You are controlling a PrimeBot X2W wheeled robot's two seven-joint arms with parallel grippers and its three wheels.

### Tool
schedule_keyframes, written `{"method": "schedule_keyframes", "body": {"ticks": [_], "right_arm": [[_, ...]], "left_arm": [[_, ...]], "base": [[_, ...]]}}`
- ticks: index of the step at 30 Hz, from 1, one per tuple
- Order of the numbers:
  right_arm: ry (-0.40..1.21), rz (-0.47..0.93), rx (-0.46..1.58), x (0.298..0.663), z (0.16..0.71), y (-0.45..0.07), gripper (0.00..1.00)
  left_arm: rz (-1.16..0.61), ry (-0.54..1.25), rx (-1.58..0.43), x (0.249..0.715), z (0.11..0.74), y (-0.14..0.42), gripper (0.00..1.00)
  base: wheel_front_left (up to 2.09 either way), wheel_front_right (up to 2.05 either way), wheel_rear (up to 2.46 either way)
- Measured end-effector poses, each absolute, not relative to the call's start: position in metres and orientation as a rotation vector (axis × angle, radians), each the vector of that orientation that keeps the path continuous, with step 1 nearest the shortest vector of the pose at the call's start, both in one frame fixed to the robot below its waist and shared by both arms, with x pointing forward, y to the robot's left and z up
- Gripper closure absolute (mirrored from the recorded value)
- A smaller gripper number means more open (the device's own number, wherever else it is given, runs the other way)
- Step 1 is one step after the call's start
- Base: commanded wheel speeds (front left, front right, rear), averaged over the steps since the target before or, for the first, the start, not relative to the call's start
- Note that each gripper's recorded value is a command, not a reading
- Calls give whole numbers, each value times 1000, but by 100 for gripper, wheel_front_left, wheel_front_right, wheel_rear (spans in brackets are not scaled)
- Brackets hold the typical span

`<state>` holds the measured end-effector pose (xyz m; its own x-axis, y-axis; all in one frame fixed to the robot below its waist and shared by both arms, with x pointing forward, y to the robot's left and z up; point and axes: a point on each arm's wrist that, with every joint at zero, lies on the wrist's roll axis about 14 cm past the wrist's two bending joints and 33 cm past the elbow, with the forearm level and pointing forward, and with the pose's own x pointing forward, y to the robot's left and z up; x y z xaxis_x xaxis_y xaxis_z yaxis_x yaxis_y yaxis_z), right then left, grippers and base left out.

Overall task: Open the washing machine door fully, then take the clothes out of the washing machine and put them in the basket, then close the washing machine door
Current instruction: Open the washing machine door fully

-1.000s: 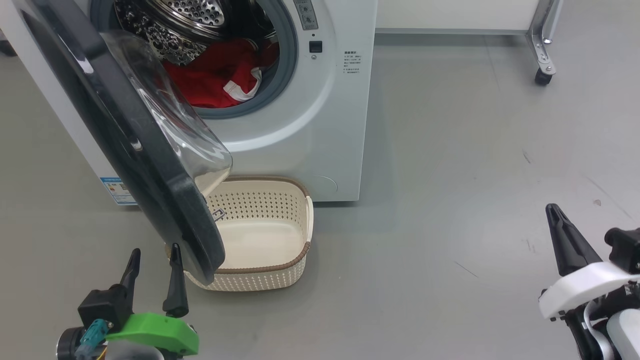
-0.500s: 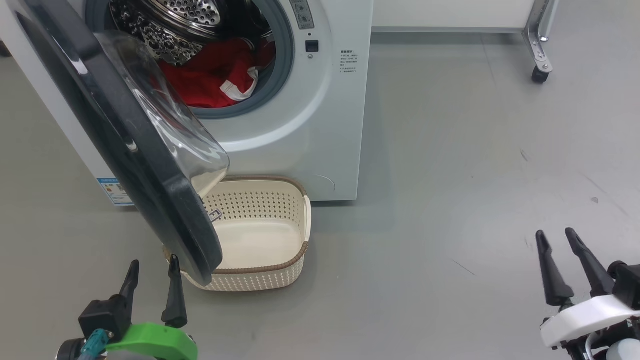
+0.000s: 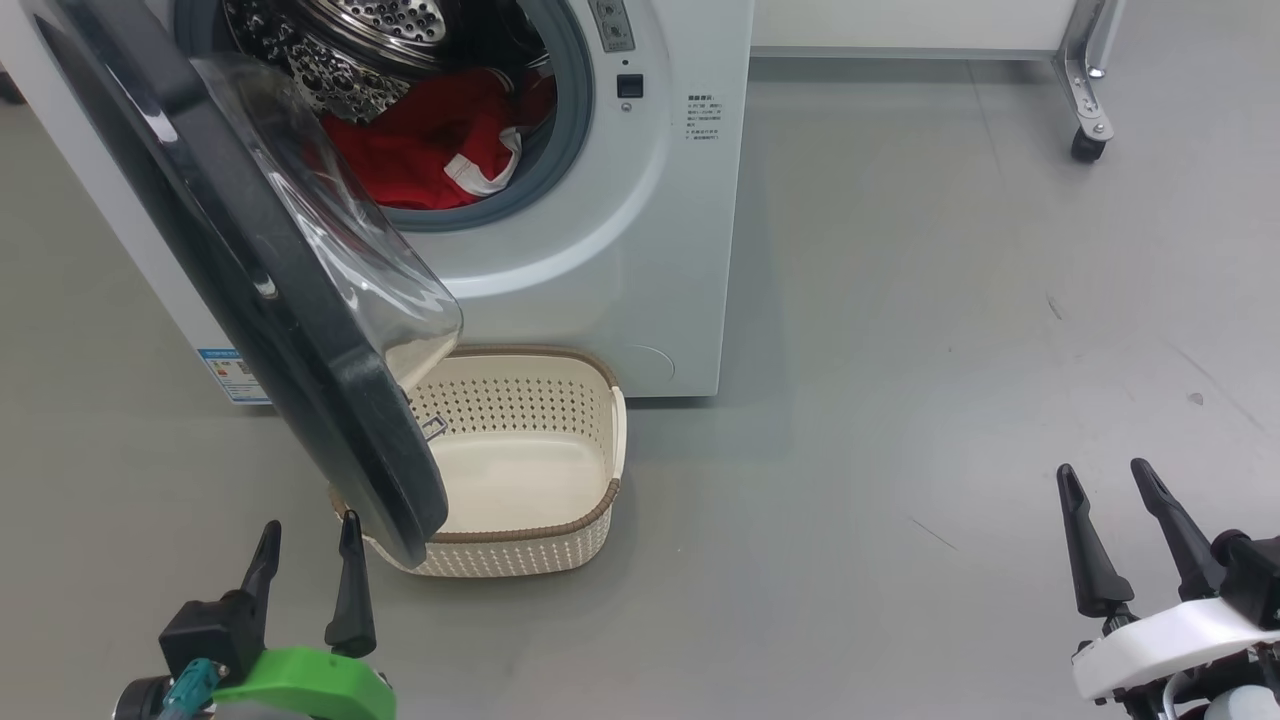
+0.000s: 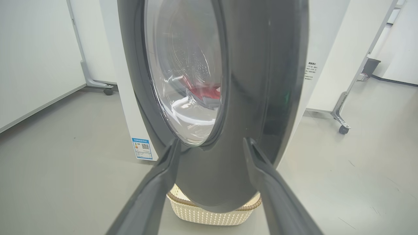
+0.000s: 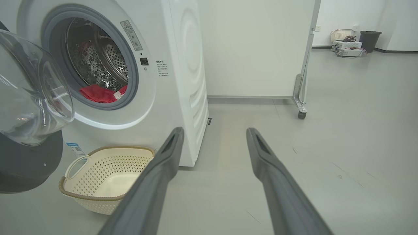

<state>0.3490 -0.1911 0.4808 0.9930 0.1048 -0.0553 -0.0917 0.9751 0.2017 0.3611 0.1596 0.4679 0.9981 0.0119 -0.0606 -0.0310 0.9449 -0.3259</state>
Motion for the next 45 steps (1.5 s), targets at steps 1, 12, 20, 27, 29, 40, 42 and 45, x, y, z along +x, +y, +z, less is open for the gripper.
{"method": "schedule_keyframes", "body": {"ticks": [1, 12, 20, 27, 29, 40, 42, 45], "right_arm": [[63, 98, 202, 349, 482, -191, 0], [48, 93, 213, 351, 485, -188, 0], [34, 98, 204, 353, 488, -189, 0], [31, 99, 208, 353, 488, -187, 0], [39, 105, 211, 350, 485, -186, 0], [32, 109, 212, 350, 487, -184, 0], [32, 110, 213, 350, 487, -184, 0], [29, 115, 211, 350, 487, -182, 0]], "left_arm": [[23, 60, -333, 361, 467, 160, 0], [29, 64, -330, 360, 465, 163, 0], [30, 63, -328, 360, 465, 164, 0], [30, 62, -329, 360, 465, 165, 0], [26, 62, -330, 359, 465, 164, 0], [27, 64, -323, 358, 464, 165, 0], [27, 63, -323, 358, 465, 165, 0], [28, 61, -324, 358, 465, 165, 0]], "base": [[0, 0, 0], [0, 0, 0], [0, 0, 0], [0, 0, 0], [0, 0, 0], [0, 0, 0], [0, 0, 0], [0, 0, 0]]}}
